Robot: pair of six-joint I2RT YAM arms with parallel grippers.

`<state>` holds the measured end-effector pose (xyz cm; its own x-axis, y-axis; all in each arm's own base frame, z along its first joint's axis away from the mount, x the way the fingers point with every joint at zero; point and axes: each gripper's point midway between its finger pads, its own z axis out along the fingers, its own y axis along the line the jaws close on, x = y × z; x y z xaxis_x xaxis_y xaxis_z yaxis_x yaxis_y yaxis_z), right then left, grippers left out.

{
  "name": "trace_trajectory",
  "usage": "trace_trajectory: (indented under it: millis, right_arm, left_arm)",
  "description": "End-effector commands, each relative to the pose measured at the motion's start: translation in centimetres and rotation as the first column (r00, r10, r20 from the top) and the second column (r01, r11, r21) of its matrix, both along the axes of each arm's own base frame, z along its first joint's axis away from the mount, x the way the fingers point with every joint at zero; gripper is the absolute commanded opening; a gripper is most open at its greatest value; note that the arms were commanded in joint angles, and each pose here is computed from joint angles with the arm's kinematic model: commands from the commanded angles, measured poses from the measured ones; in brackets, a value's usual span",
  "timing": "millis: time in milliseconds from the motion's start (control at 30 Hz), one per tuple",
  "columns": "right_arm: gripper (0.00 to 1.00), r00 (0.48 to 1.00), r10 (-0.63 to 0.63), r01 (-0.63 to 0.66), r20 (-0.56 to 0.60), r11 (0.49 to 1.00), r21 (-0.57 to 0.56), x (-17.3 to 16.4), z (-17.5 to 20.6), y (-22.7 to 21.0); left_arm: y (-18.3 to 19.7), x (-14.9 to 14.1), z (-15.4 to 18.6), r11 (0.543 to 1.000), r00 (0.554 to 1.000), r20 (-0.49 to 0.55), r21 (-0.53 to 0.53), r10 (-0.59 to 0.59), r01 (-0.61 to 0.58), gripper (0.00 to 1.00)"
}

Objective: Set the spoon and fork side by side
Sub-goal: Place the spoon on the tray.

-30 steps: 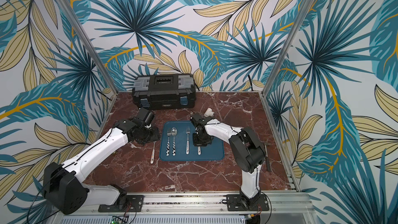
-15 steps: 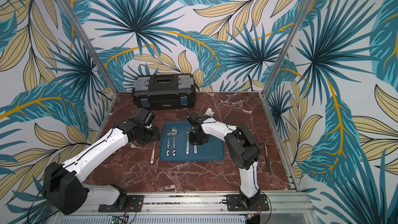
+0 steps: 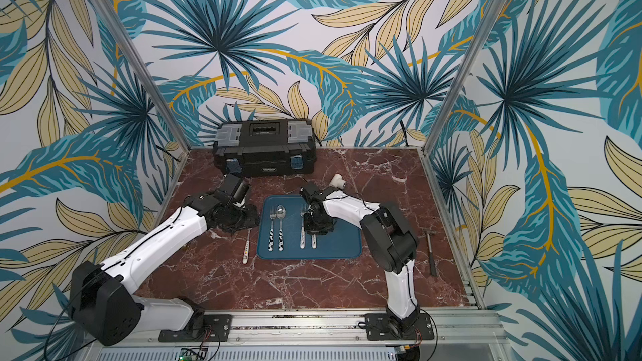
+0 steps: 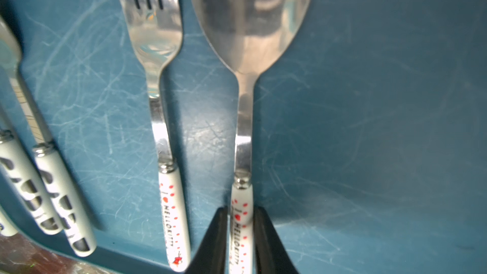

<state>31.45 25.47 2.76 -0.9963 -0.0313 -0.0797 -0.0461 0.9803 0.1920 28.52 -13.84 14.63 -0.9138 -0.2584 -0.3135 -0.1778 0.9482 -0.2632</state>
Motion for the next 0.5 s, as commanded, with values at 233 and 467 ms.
trace_trajectory:
  millis: [233,467]
  right_arm:
    - [0.36,1.0,-0.006,0.006,-0.017,1.0,-0.027,-0.5,-0.4,-0.2]
    - [0.42,0.995,-0.029,0.027,0.09,0.999,0.027,0.6,4.1,0.1]
  left_arm:
    - [0.5,-0.8,-1.3,1.0,1.0,-0.027,0.003,-0.007,0.007,0.59]
    - [2.8,-2.1,-3.7,0.991,0.993,-0.11,0.129,0.04,-0.026,0.59]
